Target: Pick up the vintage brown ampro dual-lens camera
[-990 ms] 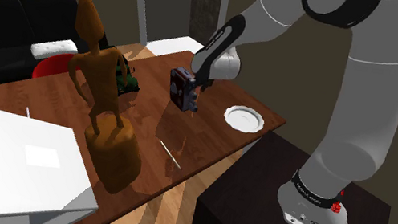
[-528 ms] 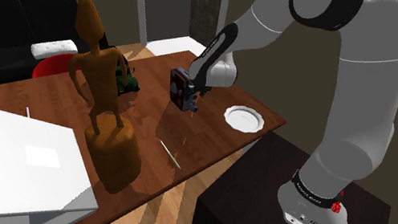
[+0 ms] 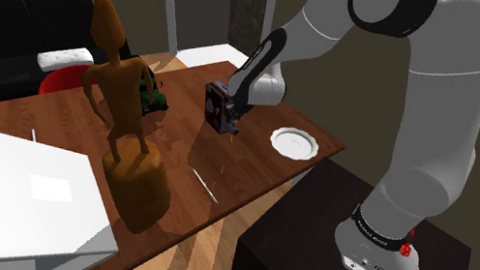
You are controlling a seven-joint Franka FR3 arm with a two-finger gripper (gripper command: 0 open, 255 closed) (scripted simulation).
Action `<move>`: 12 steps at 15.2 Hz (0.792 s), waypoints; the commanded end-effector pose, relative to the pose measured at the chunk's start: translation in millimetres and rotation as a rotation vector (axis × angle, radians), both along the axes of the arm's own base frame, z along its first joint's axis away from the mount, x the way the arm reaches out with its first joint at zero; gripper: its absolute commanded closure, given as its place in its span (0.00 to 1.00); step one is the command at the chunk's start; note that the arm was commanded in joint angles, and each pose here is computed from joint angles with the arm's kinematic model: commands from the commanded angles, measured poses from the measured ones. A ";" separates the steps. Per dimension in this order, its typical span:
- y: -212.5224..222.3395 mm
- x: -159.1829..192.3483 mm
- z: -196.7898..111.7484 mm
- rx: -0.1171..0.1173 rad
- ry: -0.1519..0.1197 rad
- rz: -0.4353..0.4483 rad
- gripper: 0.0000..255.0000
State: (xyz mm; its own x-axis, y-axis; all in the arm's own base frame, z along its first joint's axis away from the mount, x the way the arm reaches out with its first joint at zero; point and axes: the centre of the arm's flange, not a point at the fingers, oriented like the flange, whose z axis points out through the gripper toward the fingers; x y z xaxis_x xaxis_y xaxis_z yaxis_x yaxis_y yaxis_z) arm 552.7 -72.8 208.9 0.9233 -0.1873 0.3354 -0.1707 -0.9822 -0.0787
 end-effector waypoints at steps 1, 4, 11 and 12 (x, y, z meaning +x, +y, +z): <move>0.1 -0.2 -1.0 0.000 0.002 0.000 1.00; 0.6 0.2 9.0 0.000 0.002 0.000 1.00; 0.6 0.2 45.9 0.000 0.002 0.000 1.00; 0.6 0.2 51.2 0.000 0.002 0.000 1.00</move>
State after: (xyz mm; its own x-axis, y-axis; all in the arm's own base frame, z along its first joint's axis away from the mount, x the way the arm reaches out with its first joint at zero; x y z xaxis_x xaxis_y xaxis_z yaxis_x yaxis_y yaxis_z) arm 552.9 -73.1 253.7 0.9252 -0.1874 0.3299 -0.1709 -0.9821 -0.0785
